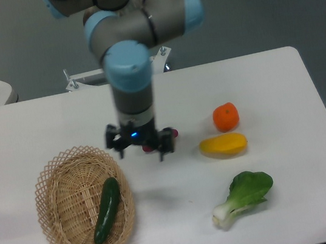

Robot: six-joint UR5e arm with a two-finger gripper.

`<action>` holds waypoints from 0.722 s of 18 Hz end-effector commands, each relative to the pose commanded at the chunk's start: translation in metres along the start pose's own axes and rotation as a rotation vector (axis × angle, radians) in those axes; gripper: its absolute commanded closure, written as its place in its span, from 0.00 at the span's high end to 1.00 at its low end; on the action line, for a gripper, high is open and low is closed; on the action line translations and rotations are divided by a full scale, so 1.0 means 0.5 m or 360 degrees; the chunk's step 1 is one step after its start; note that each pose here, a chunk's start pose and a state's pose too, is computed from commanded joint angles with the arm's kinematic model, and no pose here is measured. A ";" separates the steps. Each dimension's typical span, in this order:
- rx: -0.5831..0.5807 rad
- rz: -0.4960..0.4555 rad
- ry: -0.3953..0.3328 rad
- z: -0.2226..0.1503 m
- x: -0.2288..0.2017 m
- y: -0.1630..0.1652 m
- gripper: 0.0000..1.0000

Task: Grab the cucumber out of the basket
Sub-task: 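Move the open gripper over the wicker basket above the cucumber, then lower the gripper onto the green cucumber in the basket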

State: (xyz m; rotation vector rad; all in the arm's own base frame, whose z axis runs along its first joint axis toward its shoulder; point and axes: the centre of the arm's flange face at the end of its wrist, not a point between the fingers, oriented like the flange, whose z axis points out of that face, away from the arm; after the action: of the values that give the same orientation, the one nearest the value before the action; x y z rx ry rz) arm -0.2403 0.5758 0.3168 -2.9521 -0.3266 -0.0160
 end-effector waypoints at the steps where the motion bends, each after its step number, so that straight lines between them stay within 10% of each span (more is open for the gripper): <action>1: -0.0004 0.0024 0.0007 0.012 0.013 -0.007 1.00; 13: -0.0045 0.0187 -0.0020 0.167 0.090 -0.049 1.00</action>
State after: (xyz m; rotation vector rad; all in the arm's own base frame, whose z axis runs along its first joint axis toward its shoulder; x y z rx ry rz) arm -0.2026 0.6235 0.2400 -2.9956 -0.1554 0.0135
